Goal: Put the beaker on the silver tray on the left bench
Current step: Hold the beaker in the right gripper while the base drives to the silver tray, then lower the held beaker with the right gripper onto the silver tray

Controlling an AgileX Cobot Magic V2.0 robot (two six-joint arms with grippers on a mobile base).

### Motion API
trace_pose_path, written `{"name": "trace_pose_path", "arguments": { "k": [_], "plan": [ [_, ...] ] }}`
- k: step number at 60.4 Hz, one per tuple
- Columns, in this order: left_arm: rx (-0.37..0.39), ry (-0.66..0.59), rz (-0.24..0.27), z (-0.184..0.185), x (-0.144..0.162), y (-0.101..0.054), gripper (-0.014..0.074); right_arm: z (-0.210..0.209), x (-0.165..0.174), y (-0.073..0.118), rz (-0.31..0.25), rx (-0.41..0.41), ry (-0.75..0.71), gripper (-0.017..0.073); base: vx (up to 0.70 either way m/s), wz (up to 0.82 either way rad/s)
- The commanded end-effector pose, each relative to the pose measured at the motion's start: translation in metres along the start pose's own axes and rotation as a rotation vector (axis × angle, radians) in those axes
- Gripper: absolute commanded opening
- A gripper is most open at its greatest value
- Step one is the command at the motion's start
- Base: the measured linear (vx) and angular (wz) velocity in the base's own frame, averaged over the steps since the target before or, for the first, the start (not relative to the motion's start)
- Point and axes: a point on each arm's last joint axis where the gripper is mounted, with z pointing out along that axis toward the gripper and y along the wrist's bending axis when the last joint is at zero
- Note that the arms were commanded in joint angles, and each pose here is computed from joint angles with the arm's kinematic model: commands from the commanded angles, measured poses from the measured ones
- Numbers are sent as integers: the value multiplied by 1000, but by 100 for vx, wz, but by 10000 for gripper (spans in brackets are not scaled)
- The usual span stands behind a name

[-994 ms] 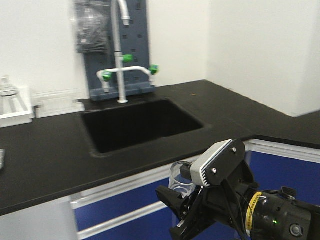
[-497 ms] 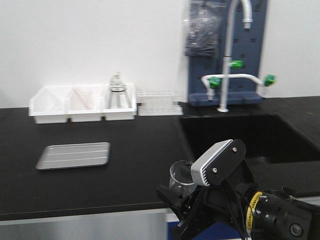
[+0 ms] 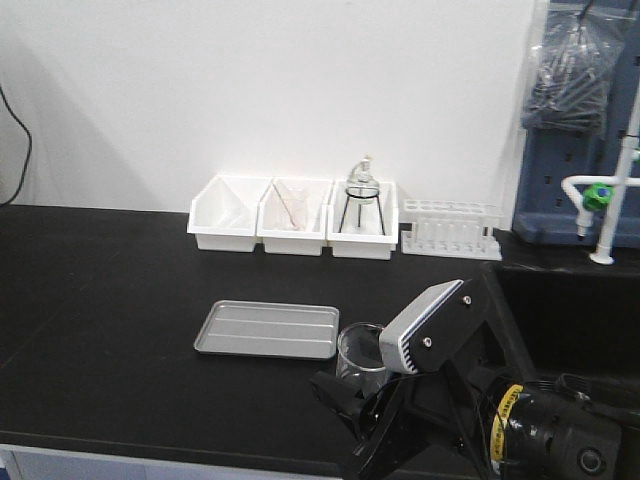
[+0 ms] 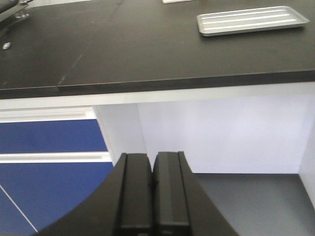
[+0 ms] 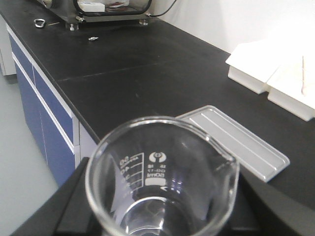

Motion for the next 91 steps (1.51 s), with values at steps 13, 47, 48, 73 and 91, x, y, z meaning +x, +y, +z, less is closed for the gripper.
{"name": "trace_pose_path", "arguments": {
  "k": [13, 47, 48, 73, 91],
  "plan": [
    [5, -62, -2, 2, -1, -1, 1, -7, -20, 1, 6, -20, -92, -11, 23, 10],
    [5, -62, -2, 2, -1, -1, 1, -7, -20, 1, 6, -20, -92, -11, 27, -6],
    [5, -62, -2, 2, -1, -1, 1, -7, -20, 1, 6, -20, -92, -11, 24, -6],
    [5, -62, -2, 2, -1, -1, 1, -7, -20, 1, 6, -20, -92, -11, 18, -4],
    [5, -62, -2, 2, -1, -1, 1, -7, -20, 1, 6, -20, -92, -11, 10, -2]
  ]
}}
